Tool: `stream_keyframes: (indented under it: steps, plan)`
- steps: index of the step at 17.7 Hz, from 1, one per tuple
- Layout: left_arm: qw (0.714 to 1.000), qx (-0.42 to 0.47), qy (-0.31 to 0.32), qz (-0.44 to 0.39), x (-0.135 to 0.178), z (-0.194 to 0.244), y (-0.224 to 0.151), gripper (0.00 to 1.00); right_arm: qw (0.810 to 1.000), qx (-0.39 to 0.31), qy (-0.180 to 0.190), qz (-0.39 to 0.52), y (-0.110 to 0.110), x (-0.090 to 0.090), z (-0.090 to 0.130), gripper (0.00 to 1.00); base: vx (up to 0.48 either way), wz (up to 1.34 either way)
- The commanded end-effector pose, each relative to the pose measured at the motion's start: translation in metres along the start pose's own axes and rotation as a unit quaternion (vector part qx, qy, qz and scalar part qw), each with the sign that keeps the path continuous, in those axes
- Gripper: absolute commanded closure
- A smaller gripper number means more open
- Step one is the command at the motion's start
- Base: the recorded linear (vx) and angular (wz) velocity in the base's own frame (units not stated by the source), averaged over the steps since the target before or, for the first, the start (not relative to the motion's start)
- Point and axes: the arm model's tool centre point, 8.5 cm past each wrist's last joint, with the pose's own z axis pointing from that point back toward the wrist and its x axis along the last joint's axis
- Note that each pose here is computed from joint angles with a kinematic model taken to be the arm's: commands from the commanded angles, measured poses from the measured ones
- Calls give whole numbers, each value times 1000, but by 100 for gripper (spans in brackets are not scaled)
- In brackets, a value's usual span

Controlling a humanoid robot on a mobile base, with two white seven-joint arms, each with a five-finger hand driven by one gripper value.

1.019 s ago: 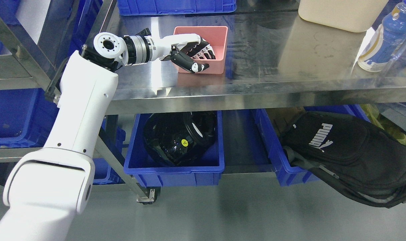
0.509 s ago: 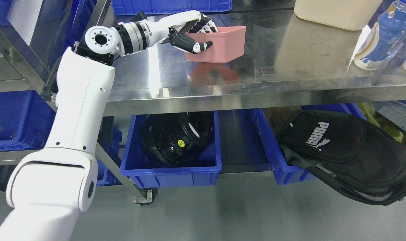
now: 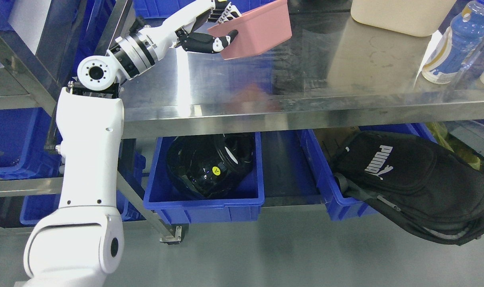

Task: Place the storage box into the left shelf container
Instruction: 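Lift the pink box off the shelf with the left hand, then hold the pink box aloft in the left hand while turning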

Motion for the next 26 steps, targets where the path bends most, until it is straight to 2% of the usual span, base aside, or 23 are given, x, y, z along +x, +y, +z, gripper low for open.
stream_keyframes:
  steps: [1,5,9,11,18,26]
  plan:
    - [972,153,-129,-124,54,65,38,99,1000,-9,-6,-1,-12,2,0,0,0,0]
    - [964,148,-165,-149,67,77,11,99,1000,-9,-6,-1,-12,2,0,0,0,0]
    - [968,115,-185,-124,67,88,-66,100,1000,-9,-6,-1,-12,2,0,0,0,0]
    - [970,104,-186,-118,68,97,-91,100,1000,-9,-6,-1,-12,2,0,0,0,0]
    - [970,101,-187,-115,58,114,-119,99,1000,-9,-6,-1,-12,2,0,0,-70,10]
    - [979,95,-159,-82,43,129,-145,99,1000,-9,-6,-1,-12,2,0,0,-253,309]
